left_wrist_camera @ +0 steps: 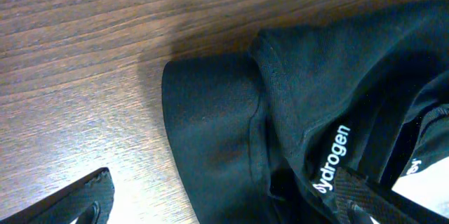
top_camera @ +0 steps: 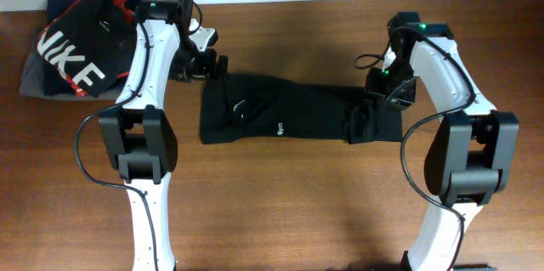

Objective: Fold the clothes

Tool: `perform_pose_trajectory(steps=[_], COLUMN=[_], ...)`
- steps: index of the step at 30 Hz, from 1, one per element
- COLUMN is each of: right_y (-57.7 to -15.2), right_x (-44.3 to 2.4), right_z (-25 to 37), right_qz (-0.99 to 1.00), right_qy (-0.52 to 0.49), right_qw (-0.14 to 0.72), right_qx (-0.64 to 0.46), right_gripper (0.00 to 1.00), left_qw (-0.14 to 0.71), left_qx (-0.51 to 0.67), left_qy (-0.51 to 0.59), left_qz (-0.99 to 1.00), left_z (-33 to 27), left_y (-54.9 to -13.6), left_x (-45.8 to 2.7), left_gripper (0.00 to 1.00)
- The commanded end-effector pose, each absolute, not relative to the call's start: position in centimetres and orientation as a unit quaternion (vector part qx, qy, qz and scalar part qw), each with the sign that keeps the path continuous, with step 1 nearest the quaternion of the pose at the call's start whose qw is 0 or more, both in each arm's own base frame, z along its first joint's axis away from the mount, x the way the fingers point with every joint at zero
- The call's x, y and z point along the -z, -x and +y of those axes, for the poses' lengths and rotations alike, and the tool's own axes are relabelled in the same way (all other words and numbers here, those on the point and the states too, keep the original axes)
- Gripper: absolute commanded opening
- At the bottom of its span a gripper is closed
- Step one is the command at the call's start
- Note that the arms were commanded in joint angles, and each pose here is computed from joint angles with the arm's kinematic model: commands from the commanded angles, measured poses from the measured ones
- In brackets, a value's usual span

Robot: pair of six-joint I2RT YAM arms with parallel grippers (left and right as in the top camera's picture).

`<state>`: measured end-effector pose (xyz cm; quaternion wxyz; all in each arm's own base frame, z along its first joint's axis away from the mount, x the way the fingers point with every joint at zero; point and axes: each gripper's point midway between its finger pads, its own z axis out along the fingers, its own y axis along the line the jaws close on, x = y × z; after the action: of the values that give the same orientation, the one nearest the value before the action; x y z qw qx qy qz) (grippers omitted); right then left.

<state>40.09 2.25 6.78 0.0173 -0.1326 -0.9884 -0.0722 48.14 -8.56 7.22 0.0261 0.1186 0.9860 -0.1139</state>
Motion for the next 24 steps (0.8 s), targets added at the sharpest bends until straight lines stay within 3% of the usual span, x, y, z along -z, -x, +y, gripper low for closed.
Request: perform_pose_trajectory(steps=[1,7,16,20,24], right_y=[-40.7,-41.5,-43.2,-44.6,-45.5], right_x=[-8.7,-8.3,-3.8,-4.2,-6.5], right_z=[3.5,6.6,11.1,14.1,14.2], right_qz=[-0.988,-0.987,-0.982,-0.974,-0.973], right_qy=[0.123,0.098,0.086,0.057,0.044], right_qw=[-0.008,-0.014,-0.001,-0.029,-0.053], right_qx=[0.09,0.124,0.165,0.216,0.218], right_gripper=[0.54,0.53,0.51,0.47,0.35], left_qw=[0.016,0.014,0.007,0.007,0.007], left_qx=[0.121,0.121,0.121,0.121,0.121], left_qy=[-0.125,-0.124,-0.124,-0.124,-0.124], left_qz=[0.985,0.985,0.985,0.985,0.985], left_z=[-8.9,-8.9,-8.8,-8.8,-8.8], left_y=[-47.9,-47.8,-47.5,-47.5,-47.4], left_x=[-6.4,-6.4,-6.4,-6.4,-6.4], left_gripper=[0.99,0.99,0.99,0.99,0.99])
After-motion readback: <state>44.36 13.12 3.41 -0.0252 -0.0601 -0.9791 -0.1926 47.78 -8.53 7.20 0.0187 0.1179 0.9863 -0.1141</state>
